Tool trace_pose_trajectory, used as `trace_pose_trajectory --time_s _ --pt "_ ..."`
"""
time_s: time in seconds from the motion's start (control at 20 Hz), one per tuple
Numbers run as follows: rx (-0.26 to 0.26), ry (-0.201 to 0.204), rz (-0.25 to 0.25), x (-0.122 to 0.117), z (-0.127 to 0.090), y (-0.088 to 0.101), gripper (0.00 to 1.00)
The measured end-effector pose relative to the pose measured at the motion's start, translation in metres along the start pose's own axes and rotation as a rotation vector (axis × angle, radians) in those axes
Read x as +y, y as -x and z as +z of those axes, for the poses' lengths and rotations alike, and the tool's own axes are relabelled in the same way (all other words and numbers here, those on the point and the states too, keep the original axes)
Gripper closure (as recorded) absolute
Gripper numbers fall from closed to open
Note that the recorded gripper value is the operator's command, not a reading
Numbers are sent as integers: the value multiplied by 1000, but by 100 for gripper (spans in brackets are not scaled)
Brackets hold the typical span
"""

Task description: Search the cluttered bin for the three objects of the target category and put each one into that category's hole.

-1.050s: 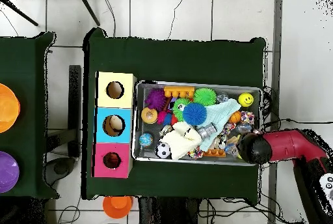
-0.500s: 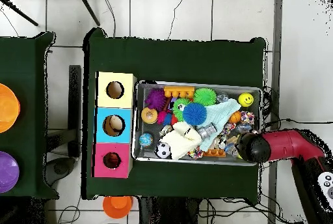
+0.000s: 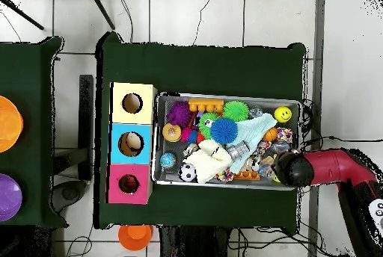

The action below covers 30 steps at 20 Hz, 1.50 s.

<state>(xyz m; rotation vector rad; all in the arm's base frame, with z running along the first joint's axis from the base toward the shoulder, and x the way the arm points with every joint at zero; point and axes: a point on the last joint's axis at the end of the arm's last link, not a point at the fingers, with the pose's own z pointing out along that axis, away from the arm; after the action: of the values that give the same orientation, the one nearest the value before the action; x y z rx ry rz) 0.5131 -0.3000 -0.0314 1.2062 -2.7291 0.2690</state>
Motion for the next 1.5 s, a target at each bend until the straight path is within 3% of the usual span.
trace_pose_trajectory --time_s 0.1,0.3,0.45,0.6,0.8,1.0,1.15,1.3,1.5 --pt "-2 3 19 -2 -10 -5 100" --pt "-24 16 112 -9 -54 -31 100" --pt "-36 20 155 -13 -73 -43 100" --pt "-64 17 238 -21 -114 -67 100" --pt "-93 17 294 -24 -146 -75 100" --pt "-156 38 334 -21 -188 -58 100" --pt "-187 53 339 -16 -206 -43 100" --pt "-222 79 332 -4 -230 -21 100" --pt "-230 93 304 15 -251 4 100"
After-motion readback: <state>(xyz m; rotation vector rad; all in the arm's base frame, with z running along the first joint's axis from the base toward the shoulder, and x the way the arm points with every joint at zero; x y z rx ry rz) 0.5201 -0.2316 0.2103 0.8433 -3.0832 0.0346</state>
